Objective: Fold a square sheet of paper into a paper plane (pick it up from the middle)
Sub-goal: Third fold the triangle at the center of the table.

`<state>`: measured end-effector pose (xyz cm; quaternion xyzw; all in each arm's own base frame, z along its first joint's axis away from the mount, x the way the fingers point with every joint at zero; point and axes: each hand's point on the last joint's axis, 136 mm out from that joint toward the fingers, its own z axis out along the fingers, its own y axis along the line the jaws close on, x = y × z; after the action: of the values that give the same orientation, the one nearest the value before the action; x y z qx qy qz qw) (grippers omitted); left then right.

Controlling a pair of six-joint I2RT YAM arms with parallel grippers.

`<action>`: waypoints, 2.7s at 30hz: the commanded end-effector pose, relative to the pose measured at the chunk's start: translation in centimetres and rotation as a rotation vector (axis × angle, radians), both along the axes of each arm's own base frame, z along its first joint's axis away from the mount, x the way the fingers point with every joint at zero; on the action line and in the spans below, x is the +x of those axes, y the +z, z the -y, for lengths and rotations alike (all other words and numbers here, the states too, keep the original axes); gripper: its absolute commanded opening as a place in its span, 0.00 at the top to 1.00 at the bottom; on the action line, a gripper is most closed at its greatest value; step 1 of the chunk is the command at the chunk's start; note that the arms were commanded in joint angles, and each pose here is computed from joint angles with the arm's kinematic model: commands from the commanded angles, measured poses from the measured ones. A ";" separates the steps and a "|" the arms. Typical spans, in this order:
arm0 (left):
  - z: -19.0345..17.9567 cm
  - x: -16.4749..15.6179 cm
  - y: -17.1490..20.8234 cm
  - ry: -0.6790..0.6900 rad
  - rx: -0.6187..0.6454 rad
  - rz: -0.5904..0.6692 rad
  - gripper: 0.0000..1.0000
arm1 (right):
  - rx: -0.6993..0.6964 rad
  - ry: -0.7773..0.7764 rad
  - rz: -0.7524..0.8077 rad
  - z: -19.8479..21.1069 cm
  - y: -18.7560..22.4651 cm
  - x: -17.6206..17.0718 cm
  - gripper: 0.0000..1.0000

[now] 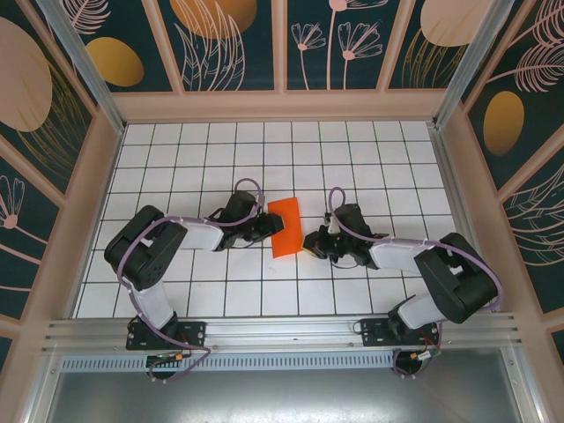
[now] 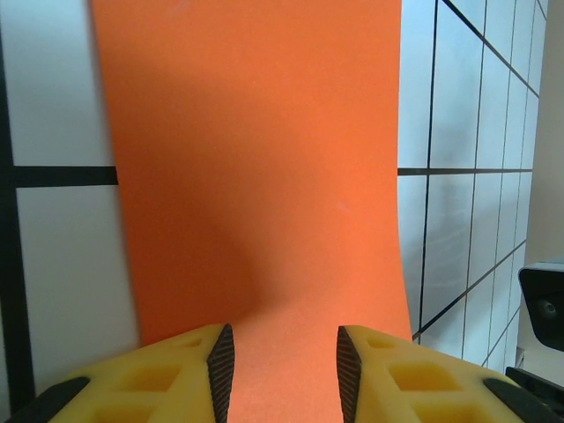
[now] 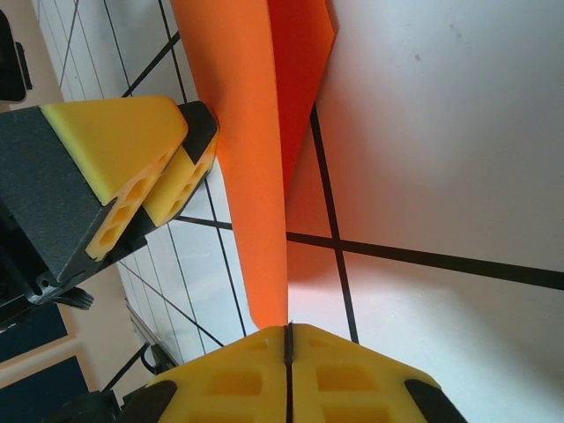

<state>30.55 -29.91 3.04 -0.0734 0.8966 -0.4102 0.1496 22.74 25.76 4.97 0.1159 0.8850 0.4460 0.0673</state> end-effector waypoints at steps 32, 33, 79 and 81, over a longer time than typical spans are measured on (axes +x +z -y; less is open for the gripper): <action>-2.0 3.8 2.0 0.106 0.213 0.138 0.70 | 0.070 -0.054 0.028 -4.7 0.5 5.9 0.97; -2.0 3.9 1.6 0.106 0.224 0.129 0.70 | 0.075 -0.060 0.025 -4.7 0.5 5.9 0.97; -1.9 3.9 -3.0 0.050 0.335 0.038 0.86 | 0.107 0.011 0.050 -7.6 -1.2 7.3 0.97; -1.9 3.9 -3.0 0.050 0.336 0.039 0.86 | 0.106 0.014 0.048 -7.6 -1.4 7.3 0.97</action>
<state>35.34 -28.11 1.52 -0.0704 0.9379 -0.2673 0.2096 29.80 32.53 3.44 0.1250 0.8610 0.4878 0.0721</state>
